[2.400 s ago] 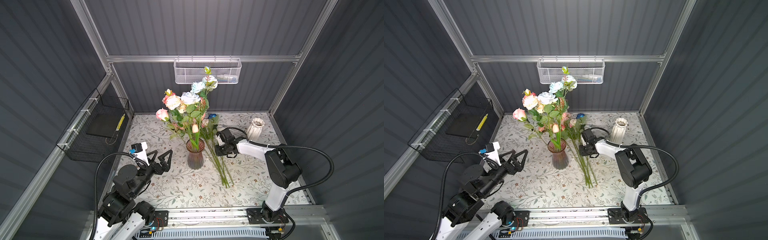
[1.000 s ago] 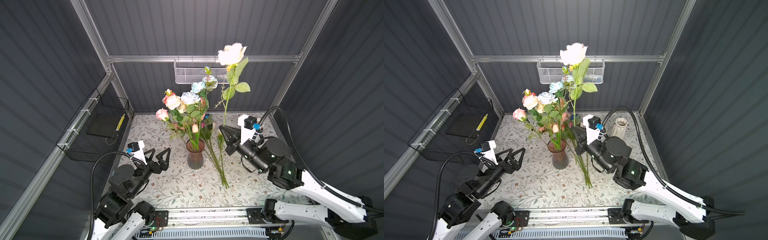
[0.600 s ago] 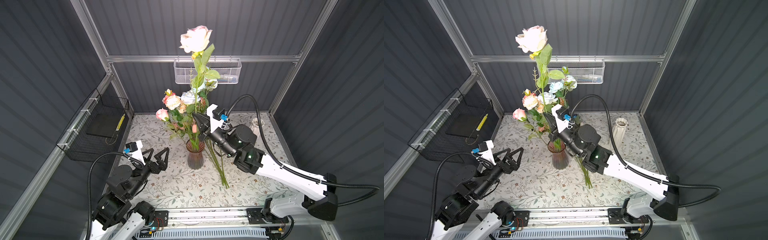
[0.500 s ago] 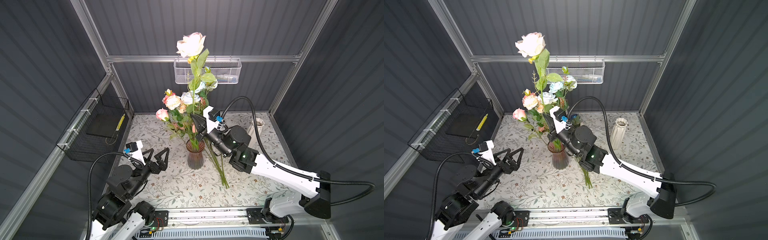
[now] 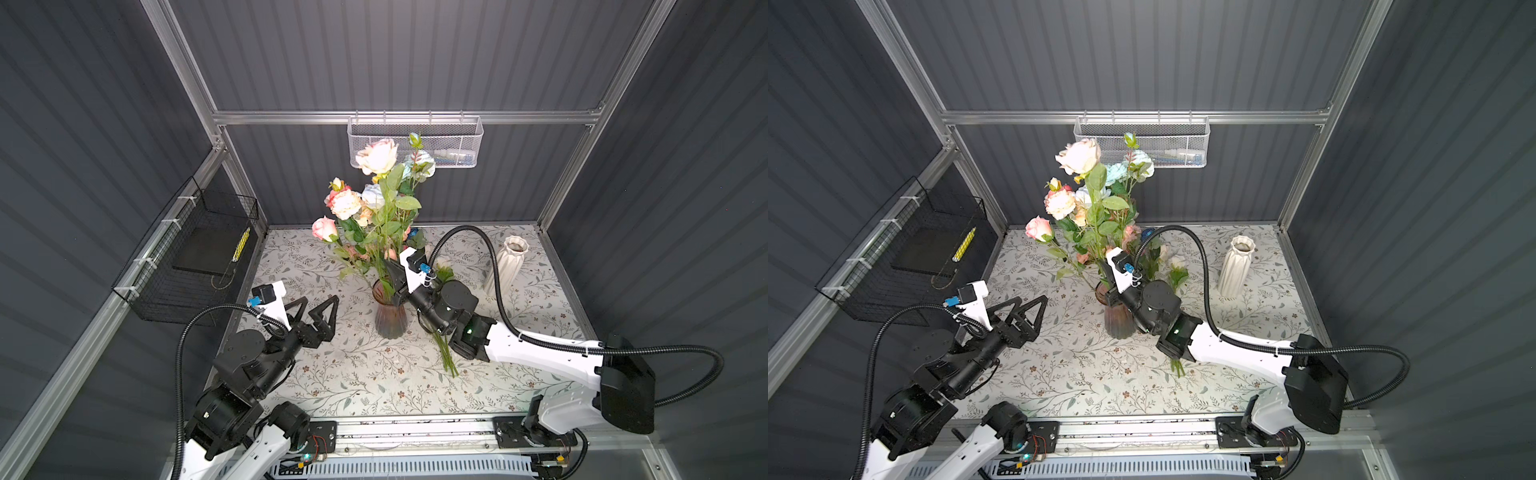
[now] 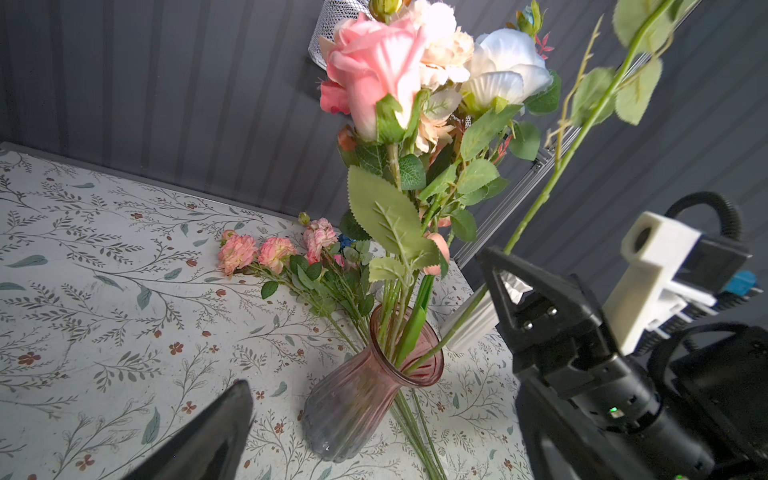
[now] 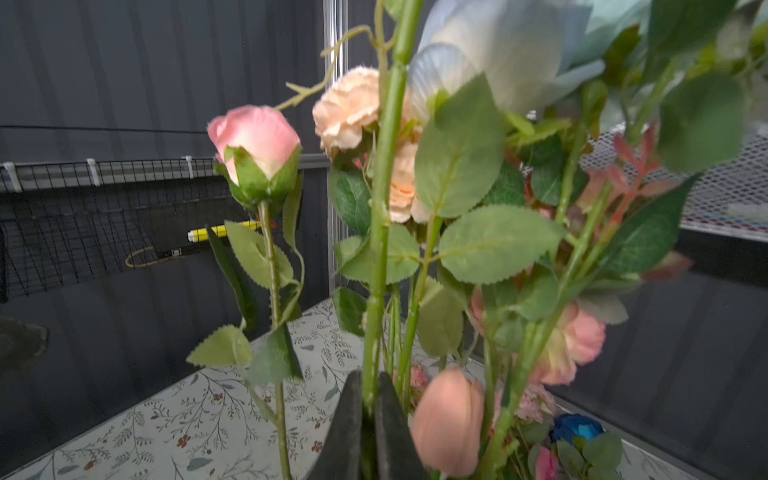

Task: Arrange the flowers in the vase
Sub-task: 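Carry the cream rose over the pink vase and lower it in, then open the right gripper and grasp the pink vase with both grippers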

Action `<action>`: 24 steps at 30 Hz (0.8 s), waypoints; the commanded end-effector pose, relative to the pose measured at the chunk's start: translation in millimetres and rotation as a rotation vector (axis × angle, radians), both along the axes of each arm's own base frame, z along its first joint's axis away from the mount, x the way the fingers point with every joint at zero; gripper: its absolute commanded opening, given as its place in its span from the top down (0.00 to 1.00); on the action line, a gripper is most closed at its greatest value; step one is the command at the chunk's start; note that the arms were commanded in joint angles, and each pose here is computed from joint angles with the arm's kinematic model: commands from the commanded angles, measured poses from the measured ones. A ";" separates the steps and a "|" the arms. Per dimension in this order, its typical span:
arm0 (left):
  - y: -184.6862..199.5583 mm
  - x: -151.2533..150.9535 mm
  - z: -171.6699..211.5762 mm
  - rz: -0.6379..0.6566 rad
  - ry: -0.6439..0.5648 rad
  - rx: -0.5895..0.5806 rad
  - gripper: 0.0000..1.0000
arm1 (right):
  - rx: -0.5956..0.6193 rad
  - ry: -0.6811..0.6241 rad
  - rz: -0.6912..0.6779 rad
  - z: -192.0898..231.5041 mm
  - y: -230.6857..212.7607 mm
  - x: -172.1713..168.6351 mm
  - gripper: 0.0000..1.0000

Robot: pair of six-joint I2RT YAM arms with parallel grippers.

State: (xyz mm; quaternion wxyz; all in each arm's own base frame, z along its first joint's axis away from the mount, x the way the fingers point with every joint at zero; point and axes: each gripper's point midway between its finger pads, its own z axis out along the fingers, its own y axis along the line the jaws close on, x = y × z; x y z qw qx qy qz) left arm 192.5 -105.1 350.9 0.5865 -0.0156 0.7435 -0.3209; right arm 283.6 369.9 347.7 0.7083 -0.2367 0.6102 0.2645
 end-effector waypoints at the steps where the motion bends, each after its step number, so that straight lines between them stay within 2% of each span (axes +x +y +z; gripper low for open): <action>1: -2.0 0.3 -2.5 -0.011 -0.003 0.011 0.00 | 0.051 0.050 -0.010 -0.4 -13.0 -6.9 0.65; 3: -3.2 1.5 -5.1 -0.013 0.004 0.013 0.00 | 0.036 0.100 -0.002 -10.4 -17.5 -12.2 0.49; 4: -4.0 1.8 -6.2 -0.016 0.005 0.013 0.00 | 0.031 0.128 0.001 -16.1 -20.8 -15.2 0.45; 10: -5.7 3.2 -14.7 -0.018 0.019 0.007 0.00 | 0.030 0.248 0.011 -37.2 -45.1 -33.6 0.33; 19: -5.2 1.7 -39.2 -0.018 0.069 0.014 0.00 | 0.033 0.383 -0.009 -67.4 -87.3 -56.7 0.24; 22: -9.1 3.9 -51.1 -0.027 0.099 0.014 0.00 | 0.032 0.438 -0.028 -80.4 -97.5 -60.3 0.24; 24: -13.6 6.6 -59.8 -0.037 0.123 0.005 0.02 | 0.038 0.509 -0.035 -89.0 -100.6 -59.0 0.27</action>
